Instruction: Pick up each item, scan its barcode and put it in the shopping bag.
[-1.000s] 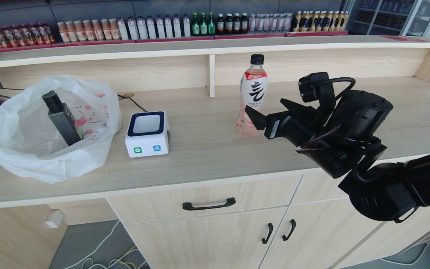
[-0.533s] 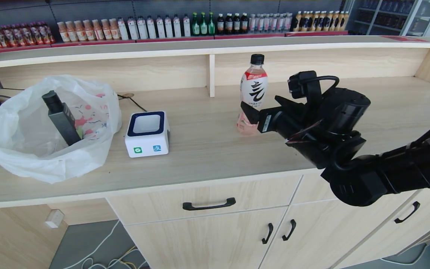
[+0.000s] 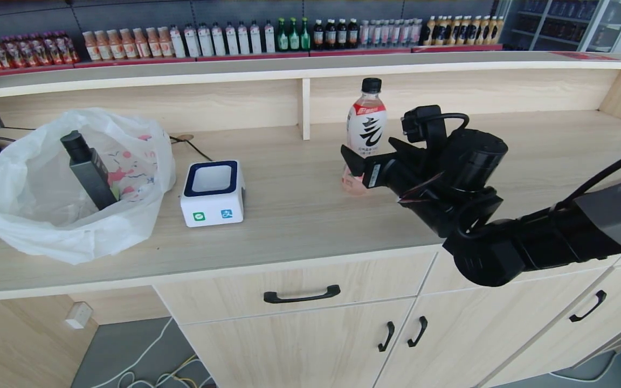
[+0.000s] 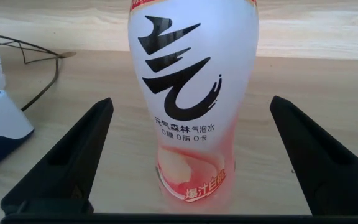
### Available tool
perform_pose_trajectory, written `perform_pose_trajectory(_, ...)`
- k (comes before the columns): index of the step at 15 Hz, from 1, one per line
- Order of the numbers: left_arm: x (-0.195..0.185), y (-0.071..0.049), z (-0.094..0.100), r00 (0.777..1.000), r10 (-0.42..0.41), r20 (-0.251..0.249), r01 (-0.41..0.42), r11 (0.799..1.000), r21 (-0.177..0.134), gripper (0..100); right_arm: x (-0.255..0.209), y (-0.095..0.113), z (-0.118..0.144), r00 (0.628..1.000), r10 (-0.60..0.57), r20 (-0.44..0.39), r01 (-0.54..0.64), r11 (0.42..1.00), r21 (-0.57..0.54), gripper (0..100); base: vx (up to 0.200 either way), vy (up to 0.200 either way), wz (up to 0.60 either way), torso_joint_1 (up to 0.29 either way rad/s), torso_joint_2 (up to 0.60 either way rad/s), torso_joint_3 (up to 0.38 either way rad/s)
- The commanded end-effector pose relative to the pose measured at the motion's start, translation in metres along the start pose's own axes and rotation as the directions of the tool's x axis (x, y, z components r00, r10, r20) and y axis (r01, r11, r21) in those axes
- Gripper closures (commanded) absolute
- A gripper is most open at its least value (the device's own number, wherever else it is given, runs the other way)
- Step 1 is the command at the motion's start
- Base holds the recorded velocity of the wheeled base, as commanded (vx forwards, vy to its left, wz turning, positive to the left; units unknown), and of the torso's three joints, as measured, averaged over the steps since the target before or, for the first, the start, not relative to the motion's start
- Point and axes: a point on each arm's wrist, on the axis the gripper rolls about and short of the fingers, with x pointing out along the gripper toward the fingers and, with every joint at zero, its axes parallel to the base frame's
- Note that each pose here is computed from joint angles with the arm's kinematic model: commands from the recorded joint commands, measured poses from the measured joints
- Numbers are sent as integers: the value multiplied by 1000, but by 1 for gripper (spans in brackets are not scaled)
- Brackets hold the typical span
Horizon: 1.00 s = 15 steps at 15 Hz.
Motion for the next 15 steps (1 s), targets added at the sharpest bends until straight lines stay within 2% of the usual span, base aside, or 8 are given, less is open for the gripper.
perform_pose_trajectory(1,0,0,0,1000,0,0,0,1000,0,0,6,-5,-6,1000,-13,-3,13,1000,-4,0,0,0,0,0,0,0)
perform_pose_trajectory(15,0,0,0,1000,0,0,0,1000,0,0,34,-3,-15,1000,-22,-4,22,1000,-6,0,0,0,0,0,0,0)
